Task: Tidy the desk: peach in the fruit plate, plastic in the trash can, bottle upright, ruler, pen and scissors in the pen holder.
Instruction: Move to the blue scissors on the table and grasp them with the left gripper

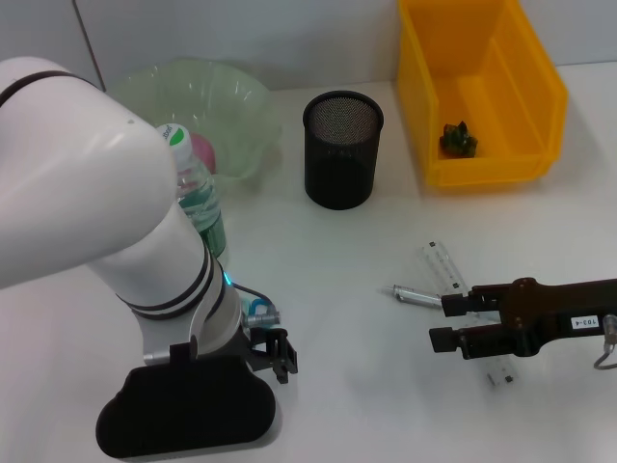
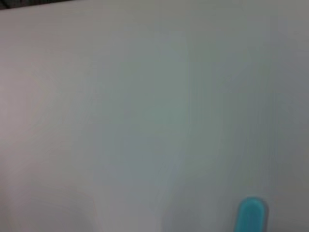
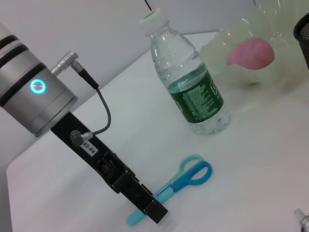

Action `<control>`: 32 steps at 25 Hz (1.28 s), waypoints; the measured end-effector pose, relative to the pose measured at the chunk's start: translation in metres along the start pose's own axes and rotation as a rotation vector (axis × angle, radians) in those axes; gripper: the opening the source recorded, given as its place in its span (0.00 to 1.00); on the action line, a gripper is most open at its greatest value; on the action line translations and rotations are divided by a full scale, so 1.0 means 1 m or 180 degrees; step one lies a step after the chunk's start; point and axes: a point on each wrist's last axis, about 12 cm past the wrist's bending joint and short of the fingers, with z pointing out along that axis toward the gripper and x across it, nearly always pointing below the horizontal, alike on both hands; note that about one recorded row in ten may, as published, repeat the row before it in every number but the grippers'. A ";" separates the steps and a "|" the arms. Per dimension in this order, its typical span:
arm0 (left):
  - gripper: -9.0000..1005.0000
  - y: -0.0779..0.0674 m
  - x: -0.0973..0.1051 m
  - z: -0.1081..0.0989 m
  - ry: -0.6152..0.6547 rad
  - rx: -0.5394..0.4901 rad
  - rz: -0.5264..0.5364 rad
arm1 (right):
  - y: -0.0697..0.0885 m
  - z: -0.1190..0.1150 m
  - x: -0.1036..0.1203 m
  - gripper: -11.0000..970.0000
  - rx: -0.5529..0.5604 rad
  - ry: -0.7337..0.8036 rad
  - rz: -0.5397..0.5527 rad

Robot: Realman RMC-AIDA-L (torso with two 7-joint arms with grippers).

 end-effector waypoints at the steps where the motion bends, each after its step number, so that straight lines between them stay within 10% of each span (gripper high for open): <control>1: 0.77 0.000 0.000 0.000 -0.0007 0.0001 0.0002 | 0.000 0.000 0.000 0.68 -0.0001 -0.0002 0.0000; 15: 0.64 -0.001 -0.001 0.001 -0.0018 -0.0006 -0.0002 | 0.001 0.002 0.000 0.68 -0.0022 -0.0002 -0.0002; 32: 0.24 -0.002 0.004 0.002 -0.0022 0.0028 -0.0042 | 0.001 0.004 -0.004 0.68 -0.0032 -0.0003 -0.0020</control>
